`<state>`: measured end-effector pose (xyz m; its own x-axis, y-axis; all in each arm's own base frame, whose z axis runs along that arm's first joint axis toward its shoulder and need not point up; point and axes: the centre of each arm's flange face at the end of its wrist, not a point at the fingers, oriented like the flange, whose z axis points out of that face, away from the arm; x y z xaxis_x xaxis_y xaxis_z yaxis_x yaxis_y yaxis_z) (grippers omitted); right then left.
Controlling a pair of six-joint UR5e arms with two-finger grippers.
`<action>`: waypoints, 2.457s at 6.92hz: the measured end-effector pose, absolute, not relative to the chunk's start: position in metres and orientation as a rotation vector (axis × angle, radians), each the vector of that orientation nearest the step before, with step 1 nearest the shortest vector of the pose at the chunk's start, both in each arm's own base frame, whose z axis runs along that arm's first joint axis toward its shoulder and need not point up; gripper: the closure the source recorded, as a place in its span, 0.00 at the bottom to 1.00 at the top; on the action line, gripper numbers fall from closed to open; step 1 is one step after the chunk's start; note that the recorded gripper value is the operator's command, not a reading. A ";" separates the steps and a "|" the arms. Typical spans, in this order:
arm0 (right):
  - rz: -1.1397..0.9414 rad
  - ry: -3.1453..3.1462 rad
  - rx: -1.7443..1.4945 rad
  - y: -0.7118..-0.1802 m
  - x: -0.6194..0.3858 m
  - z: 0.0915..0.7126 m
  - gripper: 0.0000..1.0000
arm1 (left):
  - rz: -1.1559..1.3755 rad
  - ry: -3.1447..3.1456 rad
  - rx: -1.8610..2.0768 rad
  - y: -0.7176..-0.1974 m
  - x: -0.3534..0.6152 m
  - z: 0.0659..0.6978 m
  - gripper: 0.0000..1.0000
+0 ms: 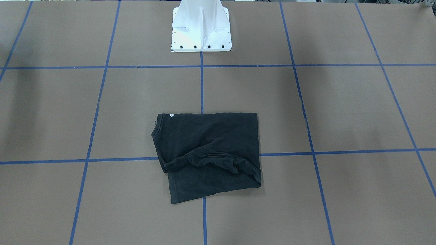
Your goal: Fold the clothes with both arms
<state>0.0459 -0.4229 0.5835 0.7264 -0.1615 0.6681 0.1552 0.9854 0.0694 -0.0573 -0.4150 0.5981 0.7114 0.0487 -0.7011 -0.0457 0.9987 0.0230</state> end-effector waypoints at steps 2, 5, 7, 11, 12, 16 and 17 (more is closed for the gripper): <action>-0.166 -0.741 -0.003 -0.417 0.048 0.590 0.00 | 0.079 0.776 0.062 -0.416 -0.075 0.589 0.00; -0.162 -0.743 -0.020 -0.413 0.049 0.601 0.00 | 0.176 0.770 0.126 -0.414 -0.084 0.585 0.00; -0.149 -0.743 0.008 -0.409 0.058 0.602 0.00 | 0.181 0.773 0.122 -0.416 -0.083 0.588 0.00; -0.123 -0.737 0.033 -0.401 0.071 0.602 0.00 | 0.186 0.773 0.125 -0.417 -0.082 0.587 0.00; -0.120 -0.738 0.028 -0.397 0.071 0.606 0.00 | 0.185 0.775 0.126 -0.417 -0.082 0.587 0.00; -0.118 -0.740 0.033 -0.393 0.071 0.608 0.00 | 0.185 0.778 0.130 -0.417 -0.082 0.585 0.00; -0.119 -0.740 0.035 -0.393 0.071 0.607 0.00 | 0.184 0.779 0.130 -0.417 -0.082 0.584 0.00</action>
